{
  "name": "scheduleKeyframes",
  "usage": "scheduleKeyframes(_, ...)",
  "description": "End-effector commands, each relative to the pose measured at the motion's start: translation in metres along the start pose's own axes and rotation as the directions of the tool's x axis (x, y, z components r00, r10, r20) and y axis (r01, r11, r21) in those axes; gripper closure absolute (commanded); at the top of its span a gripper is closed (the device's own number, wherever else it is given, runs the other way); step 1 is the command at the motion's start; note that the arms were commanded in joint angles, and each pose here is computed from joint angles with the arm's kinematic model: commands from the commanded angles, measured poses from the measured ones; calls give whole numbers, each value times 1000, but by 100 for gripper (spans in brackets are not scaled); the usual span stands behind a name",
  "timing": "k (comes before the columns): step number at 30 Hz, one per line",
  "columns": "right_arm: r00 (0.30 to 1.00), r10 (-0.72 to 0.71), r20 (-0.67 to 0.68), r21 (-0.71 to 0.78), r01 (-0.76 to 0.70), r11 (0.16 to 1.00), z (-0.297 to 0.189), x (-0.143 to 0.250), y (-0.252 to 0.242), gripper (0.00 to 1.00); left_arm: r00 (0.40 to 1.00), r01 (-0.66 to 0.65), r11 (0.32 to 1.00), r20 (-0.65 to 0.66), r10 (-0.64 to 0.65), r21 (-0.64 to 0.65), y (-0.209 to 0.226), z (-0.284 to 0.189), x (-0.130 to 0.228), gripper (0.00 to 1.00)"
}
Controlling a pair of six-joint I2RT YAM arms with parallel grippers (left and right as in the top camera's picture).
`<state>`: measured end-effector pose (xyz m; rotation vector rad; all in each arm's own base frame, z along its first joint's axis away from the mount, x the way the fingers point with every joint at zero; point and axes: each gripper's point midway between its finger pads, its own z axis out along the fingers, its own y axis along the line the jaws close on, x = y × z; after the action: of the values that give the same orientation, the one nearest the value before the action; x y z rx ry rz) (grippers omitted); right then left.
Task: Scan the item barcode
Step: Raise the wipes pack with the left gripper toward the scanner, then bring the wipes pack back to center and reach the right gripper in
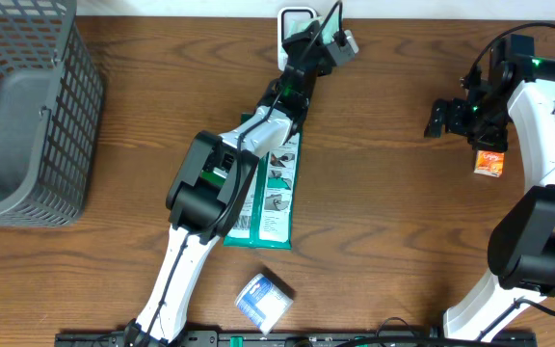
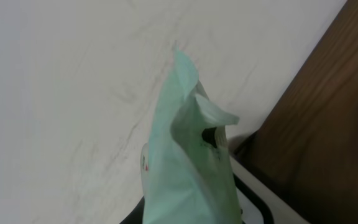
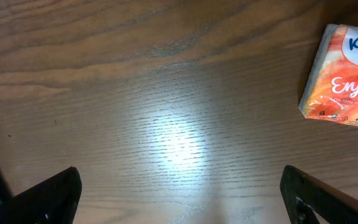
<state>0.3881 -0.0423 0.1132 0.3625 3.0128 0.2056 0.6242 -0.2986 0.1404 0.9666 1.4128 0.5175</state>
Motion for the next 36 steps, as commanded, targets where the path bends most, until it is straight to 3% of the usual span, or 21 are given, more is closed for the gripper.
scheduleKeyframes(1,1000,12,6,4,-13,1000,-2,-1,-1,1,999,27,1000,27,-27,-13,5,1,-7,93)
scheduleKeyframes(11,1000,12,6,4,-13,1000,-2,-1,-1,1,998,49,998,46,-47,-39,24,-2,-18,93)
scheduleKeyframes(16,1000,13,6,4,-13,1000,-2,-1,-1,1,982,187,982,48,-185,-34,43,-9,-29,93)
scheduleKeyframes(22,1000,13,6,4,-13,1000,-2,-1,-1,1,920,387,915,12,-391,114,67,-37,-61,93)
scheduleKeyframes(27,1000,12,7,4,-13,1000,-2,-1,-1,1,803,588,787,-18,-595,185,109,-76,-95,93)
scheduleKeyframes(31,1000,12,6,4,-13,1000,-2,-1,-1,1,662,739,603,-157,-733,301,116,-120,-112,93)
scheduleKeyframes(36,1000,12,6,4,-13,1000,-2,-1,-1,1,582,786,386,-367,-726,482,85,-170,-126,93)
